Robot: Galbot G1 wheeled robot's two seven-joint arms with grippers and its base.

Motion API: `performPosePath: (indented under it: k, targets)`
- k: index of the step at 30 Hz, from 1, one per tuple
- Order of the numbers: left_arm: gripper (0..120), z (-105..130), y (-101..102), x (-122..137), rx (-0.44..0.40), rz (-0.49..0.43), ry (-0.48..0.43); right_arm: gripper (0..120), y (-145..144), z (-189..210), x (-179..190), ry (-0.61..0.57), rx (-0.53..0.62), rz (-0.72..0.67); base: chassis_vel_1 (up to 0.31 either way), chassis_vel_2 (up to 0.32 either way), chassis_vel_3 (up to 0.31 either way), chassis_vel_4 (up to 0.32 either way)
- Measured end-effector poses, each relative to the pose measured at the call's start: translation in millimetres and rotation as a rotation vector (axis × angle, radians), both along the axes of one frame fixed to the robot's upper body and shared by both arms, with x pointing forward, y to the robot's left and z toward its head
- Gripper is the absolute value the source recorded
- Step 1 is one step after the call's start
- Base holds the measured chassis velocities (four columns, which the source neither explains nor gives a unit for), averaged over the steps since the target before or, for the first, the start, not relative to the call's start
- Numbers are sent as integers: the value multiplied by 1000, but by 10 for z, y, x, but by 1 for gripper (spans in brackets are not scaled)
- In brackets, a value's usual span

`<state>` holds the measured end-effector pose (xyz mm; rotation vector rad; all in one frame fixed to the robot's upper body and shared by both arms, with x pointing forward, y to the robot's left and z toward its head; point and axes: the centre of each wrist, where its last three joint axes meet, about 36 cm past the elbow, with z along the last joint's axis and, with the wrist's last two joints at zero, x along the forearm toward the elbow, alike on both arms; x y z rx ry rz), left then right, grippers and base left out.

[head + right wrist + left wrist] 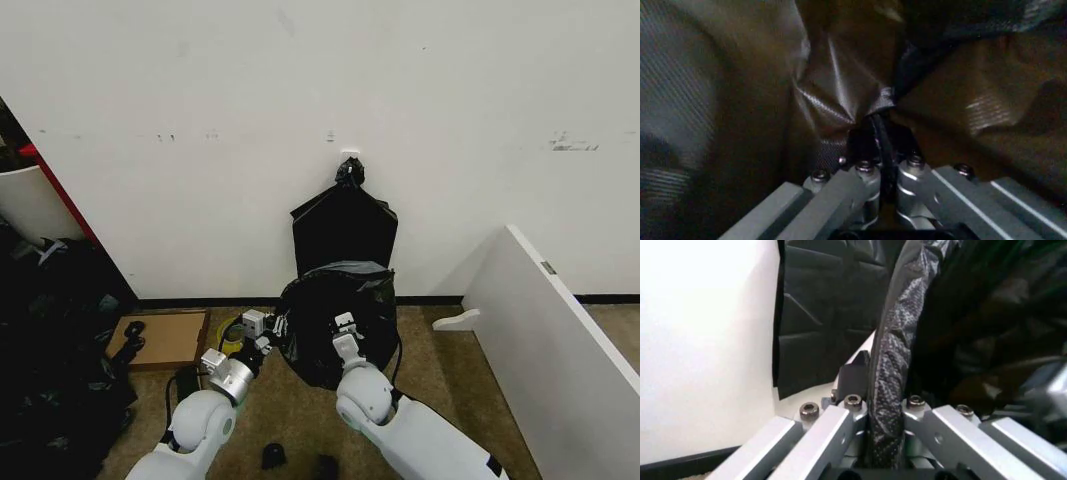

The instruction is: Place the garbage bag over the trash bin.

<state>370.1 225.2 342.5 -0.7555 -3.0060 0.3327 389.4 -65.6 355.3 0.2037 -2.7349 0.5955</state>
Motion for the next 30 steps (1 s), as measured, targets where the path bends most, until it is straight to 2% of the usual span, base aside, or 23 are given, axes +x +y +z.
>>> performPosePath:
  k: [3, 7, 12, 19, 30]
  targets:
    - [0, -19, -1, -1, 1, 1, 5, 0, -23, 115, -122, -23, 71, 39, 0, 0, 0, 0]
    - [0, -29, -1, -1, 4, 1, 8, 0, -15, 263, -245, 6, 138, 53, 0, 0, 0, 0]
    - [0, -52, -3, -5, 9, 4, 15, 0, 60, 668, -366, 208, 217, -10, 0, 0, 0, 0]
    - [0, -49, -7, -33, 15, 4, 15, 0, 121, 788, -321, 335, 226, -26, 0, 0, 0, 0]
    - [0, -7, 0, -45, 14, 6, 7, 0, 278, 602, -244, 407, 215, -21, 0, 0, 0, 0]
